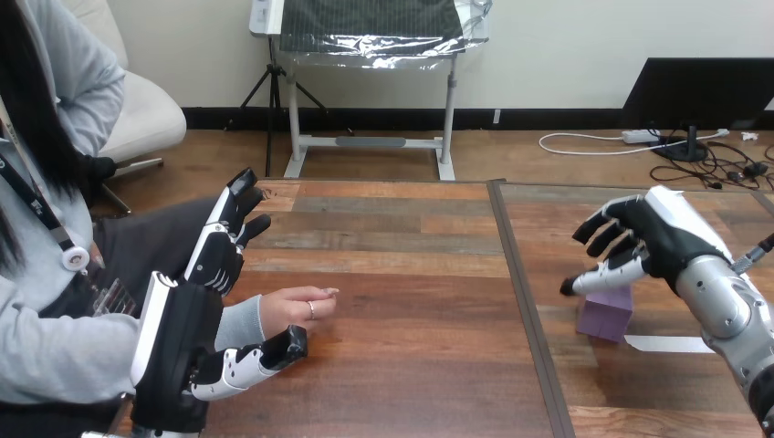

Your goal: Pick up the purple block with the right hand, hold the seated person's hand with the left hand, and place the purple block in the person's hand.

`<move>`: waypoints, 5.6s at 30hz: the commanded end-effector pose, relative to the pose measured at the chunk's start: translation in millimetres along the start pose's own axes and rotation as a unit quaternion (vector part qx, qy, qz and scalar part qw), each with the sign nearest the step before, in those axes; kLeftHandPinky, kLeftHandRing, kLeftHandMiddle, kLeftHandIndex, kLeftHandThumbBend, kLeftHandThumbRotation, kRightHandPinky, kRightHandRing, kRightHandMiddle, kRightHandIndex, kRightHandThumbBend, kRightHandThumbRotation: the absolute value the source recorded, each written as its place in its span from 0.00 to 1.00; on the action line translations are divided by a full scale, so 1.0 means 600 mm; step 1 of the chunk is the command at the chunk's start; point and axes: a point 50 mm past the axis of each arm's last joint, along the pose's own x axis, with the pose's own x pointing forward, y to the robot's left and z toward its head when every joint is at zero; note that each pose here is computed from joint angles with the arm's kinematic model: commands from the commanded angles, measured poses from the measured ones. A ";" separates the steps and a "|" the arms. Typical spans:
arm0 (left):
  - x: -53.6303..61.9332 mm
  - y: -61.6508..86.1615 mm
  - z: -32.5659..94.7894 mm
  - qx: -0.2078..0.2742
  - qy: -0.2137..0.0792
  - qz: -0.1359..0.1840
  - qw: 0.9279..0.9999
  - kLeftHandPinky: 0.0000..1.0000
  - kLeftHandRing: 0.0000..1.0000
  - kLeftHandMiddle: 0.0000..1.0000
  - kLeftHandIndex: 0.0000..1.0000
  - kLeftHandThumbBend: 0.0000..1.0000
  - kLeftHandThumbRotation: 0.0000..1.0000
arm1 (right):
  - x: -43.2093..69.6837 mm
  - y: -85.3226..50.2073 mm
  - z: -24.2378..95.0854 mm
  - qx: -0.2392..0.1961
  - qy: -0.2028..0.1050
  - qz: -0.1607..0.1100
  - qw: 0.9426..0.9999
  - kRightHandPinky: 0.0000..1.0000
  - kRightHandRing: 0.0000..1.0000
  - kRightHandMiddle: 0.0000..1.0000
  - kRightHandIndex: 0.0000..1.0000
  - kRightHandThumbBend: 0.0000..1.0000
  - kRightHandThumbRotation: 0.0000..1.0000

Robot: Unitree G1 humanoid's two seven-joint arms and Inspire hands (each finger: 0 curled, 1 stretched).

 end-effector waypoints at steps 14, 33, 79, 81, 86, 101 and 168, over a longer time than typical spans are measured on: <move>0.034 0.008 0.008 0.008 -0.039 -0.001 0.999 0.91 0.97 0.99 0.96 1.00 0.65 | 0.012 -0.059 0.043 -0.020 -0.044 0.025 0.999 0.88 0.94 0.95 0.99 1.00 0.30; 0.031 0.009 0.008 0.008 -0.039 0.000 0.999 0.91 0.97 0.98 0.95 1.00 0.64 | 0.007 -0.048 0.034 -0.069 -0.054 0.026 0.996 1.00 1.00 1.00 1.00 1.00 0.43; 0.028 0.016 0.010 0.013 -0.042 -0.006 0.999 0.92 0.98 0.99 0.96 1.00 0.65 | 0.002 -0.051 0.022 -0.070 -0.050 0.025 0.996 0.98 1.00 1.00 1.00 1.00 0.51; 0.029 0.016 0.011 0.012 -0.042 -0.006 0.999 0.92 0.97 0.99 0.96 1.00 0.65 | 0.002 -0.052 0.021 -0.069 -0.048 0.029 0.996 0.98 1.00 1.00 1.00 1.00 0.52; 0.028 0.016 0.011 0.009 -0.041 -0.003 0.999 0.92 0.97 0.99 0.96 1.00 0.65 | 0.000 -0.056 0.019 -0.062 -0.050 0.041 0.996 0.97 1.00 1.00 1.00 1.00 0.52; 0.027 0.019 0.011 0.014 -0.041 0.002 0.999 0.92 0.97 0.98 0.95 1.00 0.65 | -0.007 -0.064 0.011 -0.048 -0.055 0.062 0.995 0.96 1.00 1.00 1.00 1.00 0.44; 0.033 0.015 0.011 0.005 -0.044 -0.003 0.999 0.93 0.97 0.98 0.96 1.00 0.66 | -0.030 -0.057 -0.012 -0.053 -0.058 0.092 0.993 0.94 0.99 0.99 0.98 1.00 0.43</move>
